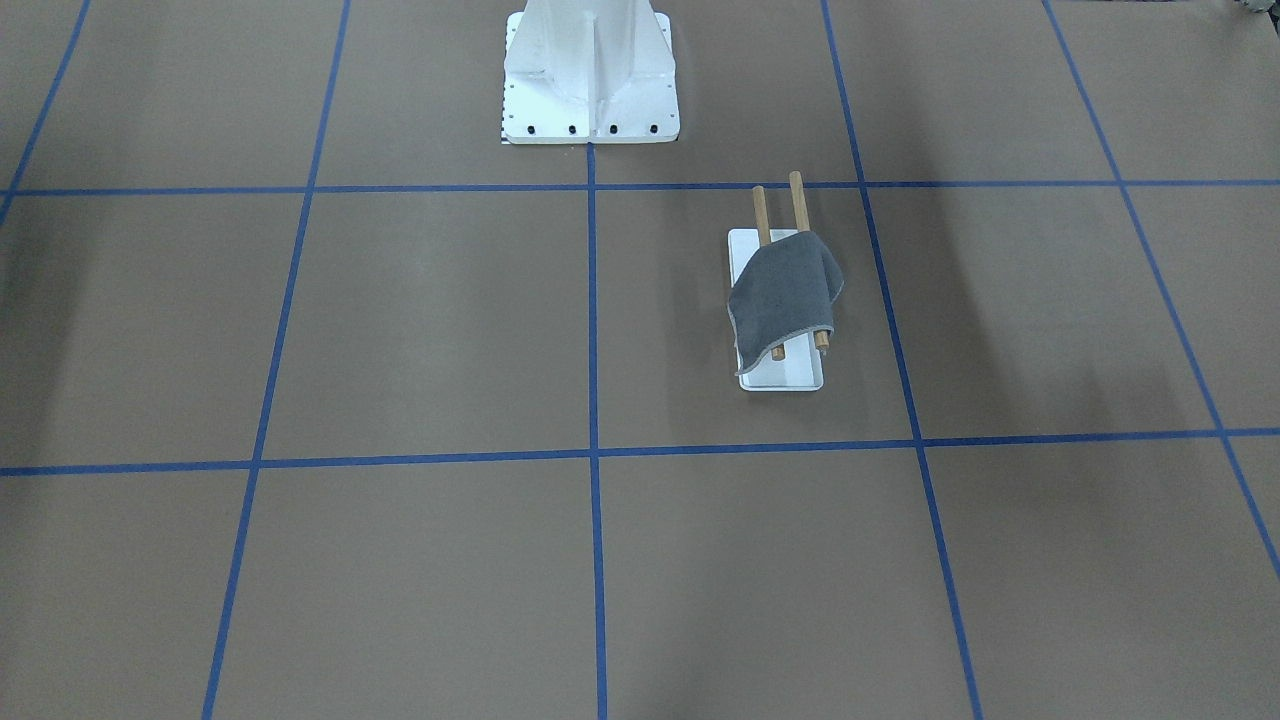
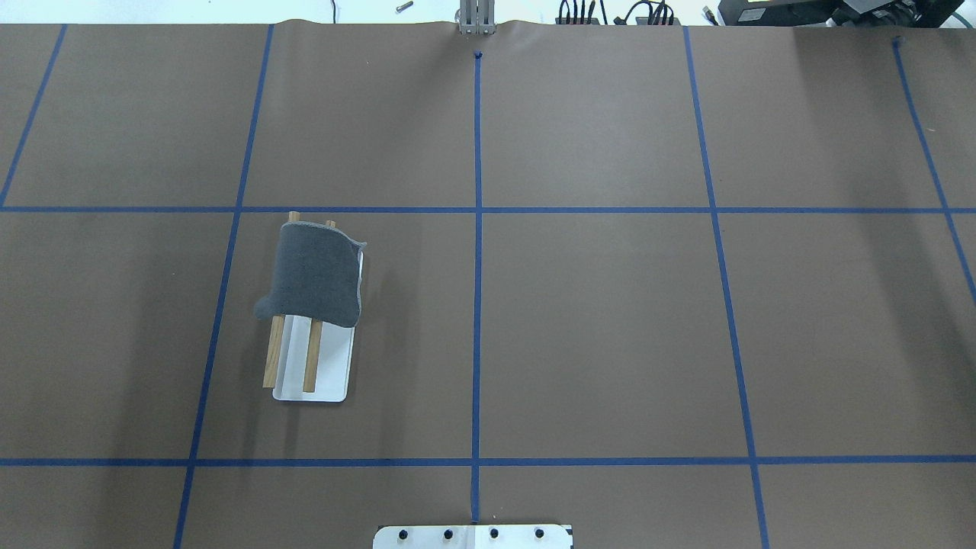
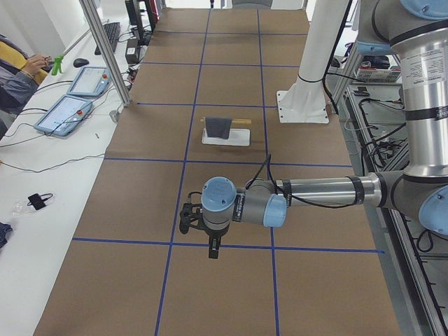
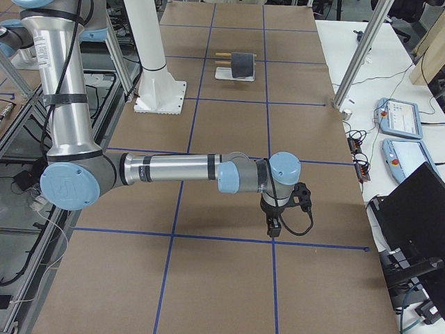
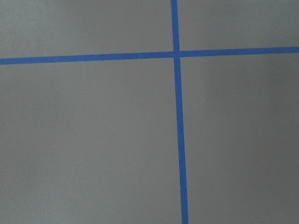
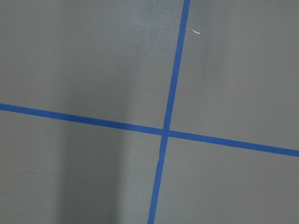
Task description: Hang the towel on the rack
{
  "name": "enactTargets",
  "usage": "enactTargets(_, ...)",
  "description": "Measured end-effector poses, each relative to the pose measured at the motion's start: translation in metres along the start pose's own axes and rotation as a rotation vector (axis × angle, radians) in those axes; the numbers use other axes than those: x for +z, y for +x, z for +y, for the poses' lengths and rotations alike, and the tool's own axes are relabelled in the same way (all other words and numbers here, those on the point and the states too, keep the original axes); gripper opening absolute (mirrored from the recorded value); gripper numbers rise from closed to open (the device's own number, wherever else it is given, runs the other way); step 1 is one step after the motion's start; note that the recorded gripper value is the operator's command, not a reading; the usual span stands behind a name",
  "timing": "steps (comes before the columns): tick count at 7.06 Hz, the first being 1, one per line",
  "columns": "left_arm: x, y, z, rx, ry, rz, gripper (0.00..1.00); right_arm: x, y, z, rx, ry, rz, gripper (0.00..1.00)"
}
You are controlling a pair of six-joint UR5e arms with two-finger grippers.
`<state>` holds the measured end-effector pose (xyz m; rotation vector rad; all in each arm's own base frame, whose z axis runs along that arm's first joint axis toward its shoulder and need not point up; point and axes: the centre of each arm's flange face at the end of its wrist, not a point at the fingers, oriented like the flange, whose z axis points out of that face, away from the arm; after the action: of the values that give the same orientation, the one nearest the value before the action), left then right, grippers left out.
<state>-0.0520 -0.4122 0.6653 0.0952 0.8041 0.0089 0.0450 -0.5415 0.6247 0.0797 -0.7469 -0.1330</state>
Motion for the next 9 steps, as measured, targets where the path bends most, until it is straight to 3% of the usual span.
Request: enactTargets(9,-0.0034,0.0038,-0.0053,0.018,0.015,-0.001,0.98,-0.0105,-0.0081,-0.0031,0.004,0.004,-0.015,1.00)
